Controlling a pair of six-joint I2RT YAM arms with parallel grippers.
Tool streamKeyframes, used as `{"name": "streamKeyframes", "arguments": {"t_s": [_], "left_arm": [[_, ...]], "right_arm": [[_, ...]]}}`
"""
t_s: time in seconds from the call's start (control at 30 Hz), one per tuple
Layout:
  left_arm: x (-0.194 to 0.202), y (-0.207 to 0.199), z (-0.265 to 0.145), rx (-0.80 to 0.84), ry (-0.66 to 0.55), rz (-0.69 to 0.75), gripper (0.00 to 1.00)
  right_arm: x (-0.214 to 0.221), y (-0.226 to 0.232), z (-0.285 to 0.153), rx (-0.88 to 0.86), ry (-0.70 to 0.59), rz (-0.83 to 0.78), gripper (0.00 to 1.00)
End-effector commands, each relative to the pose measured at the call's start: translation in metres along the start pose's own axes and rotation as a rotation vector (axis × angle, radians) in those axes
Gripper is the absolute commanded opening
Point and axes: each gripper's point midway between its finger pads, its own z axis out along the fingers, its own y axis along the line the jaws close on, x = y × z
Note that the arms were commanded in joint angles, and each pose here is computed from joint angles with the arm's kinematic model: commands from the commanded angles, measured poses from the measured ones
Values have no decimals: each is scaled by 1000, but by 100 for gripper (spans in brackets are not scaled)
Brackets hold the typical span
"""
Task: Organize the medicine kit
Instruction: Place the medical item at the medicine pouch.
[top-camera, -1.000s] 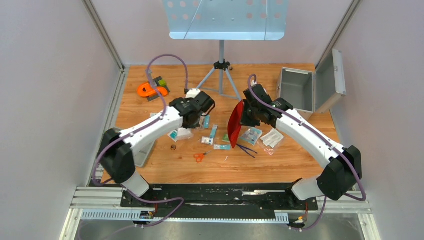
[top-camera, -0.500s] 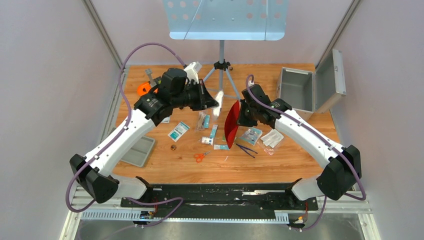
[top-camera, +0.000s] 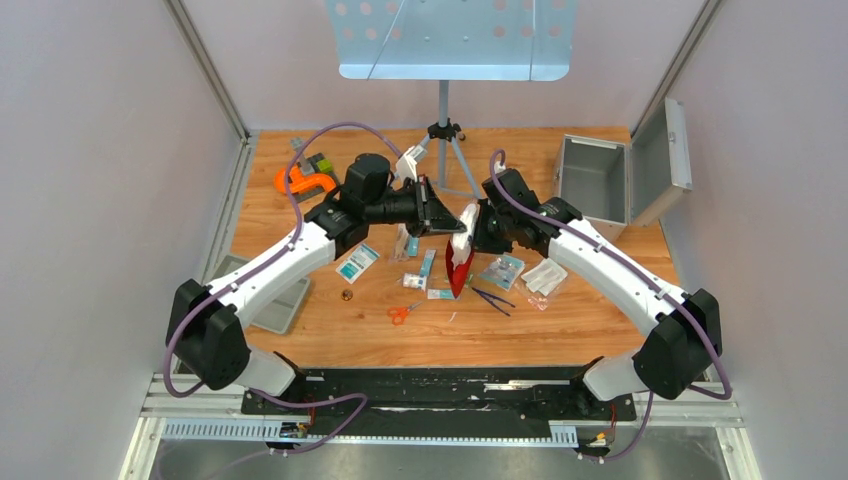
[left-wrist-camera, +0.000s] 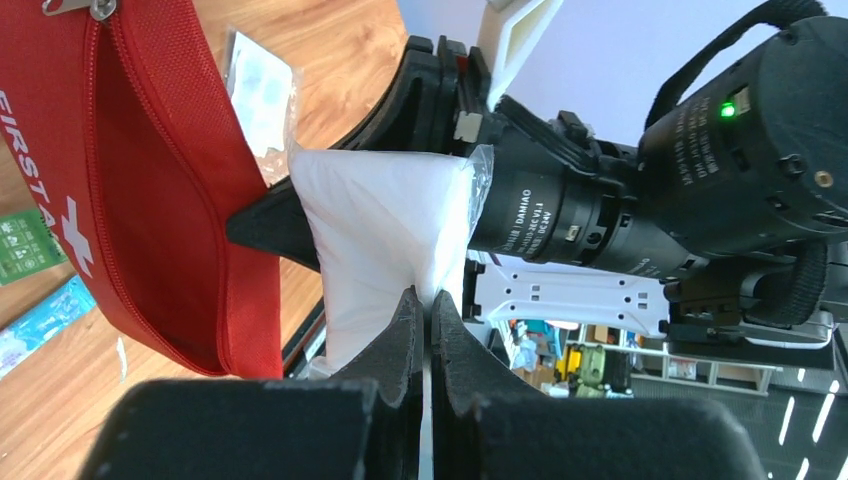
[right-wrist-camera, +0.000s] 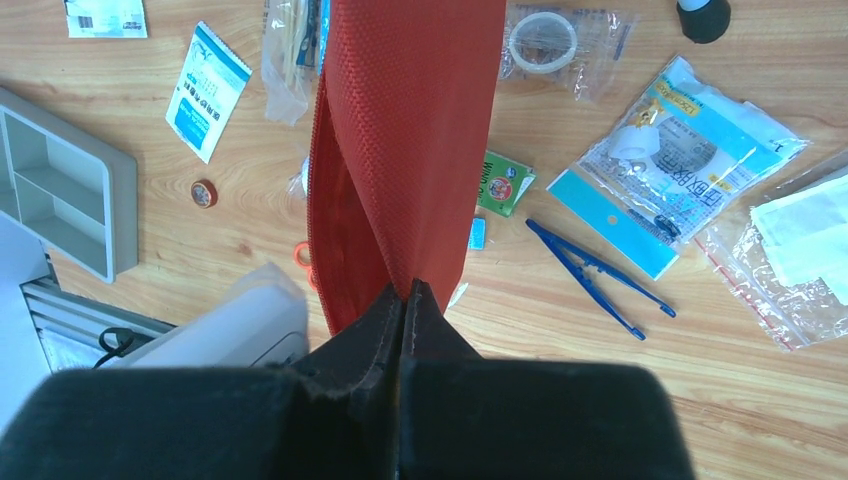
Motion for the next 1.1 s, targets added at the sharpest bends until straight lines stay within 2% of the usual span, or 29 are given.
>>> {"name": "streamKeyframes", "arguments": {"t_s": [0.0, 0.13, 0.53, 1.07], "left_arm": [[1, -2, 0, 49, -4, -19, 0], [0, 14, 6, 52, -17, -52, 0], [-14, 58, 20, -76, -79, -64, 0], [-14, 94, 38, -150, -66, -70, 0]], "right_arm": [[-12, 21, -11, -83, -40, 14, 0], [-13, 24, -13, -95, -44, 14, 0], [-13, 29, -22, -124, -50, 14, 0], [-6, 42, -21, -163, -26, 14, 0]]}}
